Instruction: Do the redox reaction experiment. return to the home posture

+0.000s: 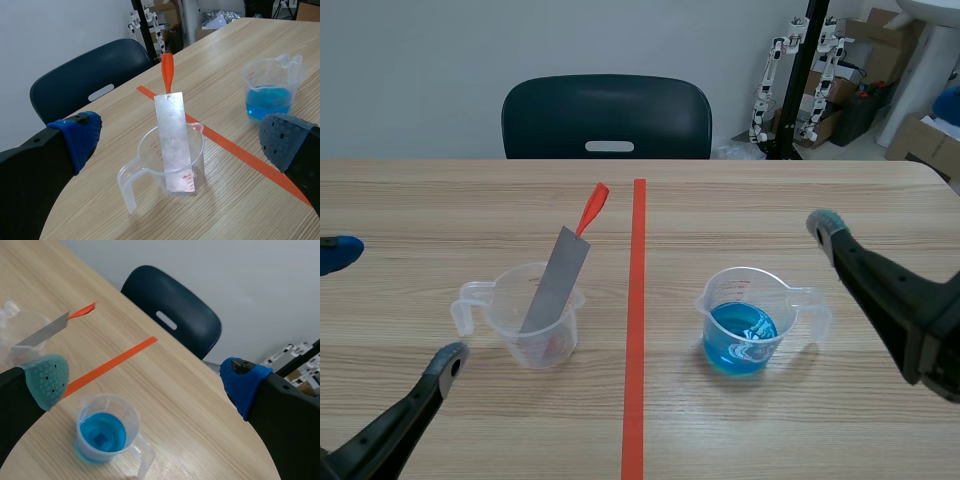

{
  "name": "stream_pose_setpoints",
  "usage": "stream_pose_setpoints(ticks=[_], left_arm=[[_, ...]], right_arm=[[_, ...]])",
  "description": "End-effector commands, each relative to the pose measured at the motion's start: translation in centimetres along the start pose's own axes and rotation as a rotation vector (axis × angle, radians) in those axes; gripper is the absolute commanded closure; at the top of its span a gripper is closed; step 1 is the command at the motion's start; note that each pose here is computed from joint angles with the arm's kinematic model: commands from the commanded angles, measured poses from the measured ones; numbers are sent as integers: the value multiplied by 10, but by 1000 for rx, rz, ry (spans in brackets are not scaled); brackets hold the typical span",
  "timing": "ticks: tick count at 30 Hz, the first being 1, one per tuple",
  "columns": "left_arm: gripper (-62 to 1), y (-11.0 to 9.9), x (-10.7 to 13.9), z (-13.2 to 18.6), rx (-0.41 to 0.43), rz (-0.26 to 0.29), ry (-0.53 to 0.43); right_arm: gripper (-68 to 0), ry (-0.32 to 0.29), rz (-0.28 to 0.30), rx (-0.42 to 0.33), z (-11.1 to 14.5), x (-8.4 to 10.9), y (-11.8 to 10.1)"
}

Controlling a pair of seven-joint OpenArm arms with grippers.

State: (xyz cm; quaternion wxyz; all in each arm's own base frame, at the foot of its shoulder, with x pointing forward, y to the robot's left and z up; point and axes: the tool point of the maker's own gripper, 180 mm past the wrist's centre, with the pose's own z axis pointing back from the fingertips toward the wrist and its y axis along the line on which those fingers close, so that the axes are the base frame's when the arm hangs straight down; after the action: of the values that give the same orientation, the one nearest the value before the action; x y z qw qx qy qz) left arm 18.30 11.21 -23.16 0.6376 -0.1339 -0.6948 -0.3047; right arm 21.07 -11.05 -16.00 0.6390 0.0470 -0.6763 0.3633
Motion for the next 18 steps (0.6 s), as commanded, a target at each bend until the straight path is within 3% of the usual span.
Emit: stream_pose_setpoints(ticks=[1, 18], left_arm=[[-623, 1, 8, -1, 8, 0, -29], [-623, 1, 8, -1, 8, 0, -28]], right_arm=[[-630, -13, -5, -14, 0, 2, -2], [-630, 5, -9, -11, 0, -1, -1]])
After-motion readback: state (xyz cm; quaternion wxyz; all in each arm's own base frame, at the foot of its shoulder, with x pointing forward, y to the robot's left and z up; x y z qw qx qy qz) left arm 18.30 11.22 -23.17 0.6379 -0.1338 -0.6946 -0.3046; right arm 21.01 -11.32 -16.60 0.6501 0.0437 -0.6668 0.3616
